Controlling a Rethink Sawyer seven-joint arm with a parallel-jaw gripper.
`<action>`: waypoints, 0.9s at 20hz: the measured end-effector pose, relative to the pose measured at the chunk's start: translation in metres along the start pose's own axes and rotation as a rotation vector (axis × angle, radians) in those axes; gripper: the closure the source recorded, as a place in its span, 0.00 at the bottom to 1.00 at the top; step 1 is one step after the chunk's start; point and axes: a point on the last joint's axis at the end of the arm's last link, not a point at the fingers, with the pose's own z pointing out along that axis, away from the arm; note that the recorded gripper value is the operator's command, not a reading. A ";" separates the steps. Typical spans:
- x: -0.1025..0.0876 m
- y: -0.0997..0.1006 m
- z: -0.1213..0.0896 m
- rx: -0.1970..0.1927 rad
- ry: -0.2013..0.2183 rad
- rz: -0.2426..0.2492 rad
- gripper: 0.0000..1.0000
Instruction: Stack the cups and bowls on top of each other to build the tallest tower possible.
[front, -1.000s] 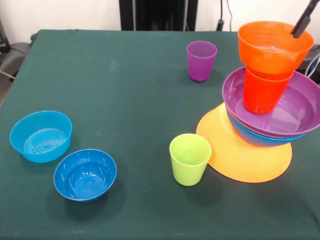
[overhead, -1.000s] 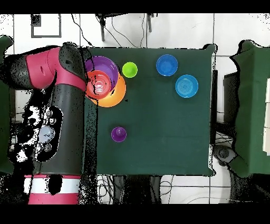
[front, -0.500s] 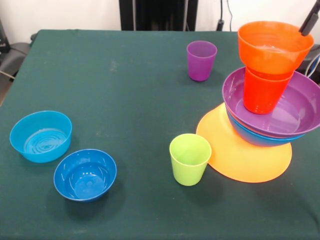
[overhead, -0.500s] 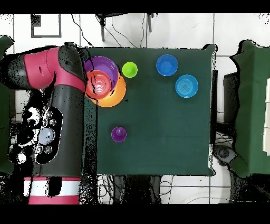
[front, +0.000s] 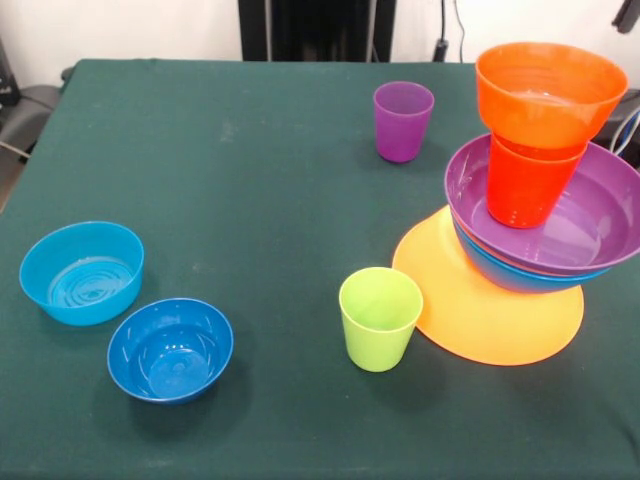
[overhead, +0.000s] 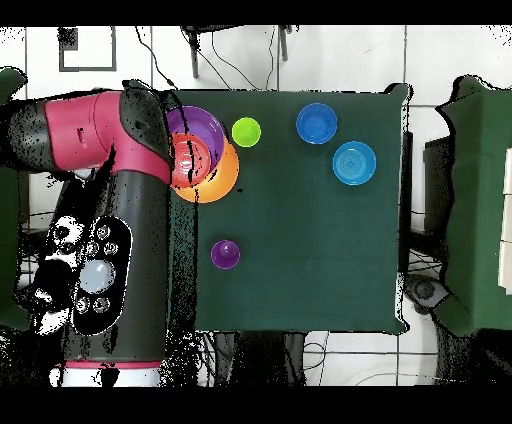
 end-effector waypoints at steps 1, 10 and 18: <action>-0.002 -0.004 -0.003 -0.005 -0.002 0.008 0.00; -0.044 -0.061 -0.013 -0.055 -0.052 0.108 0.00; -0.086 -0.117 -0.005 -0.100 -0.098 0.206 0.00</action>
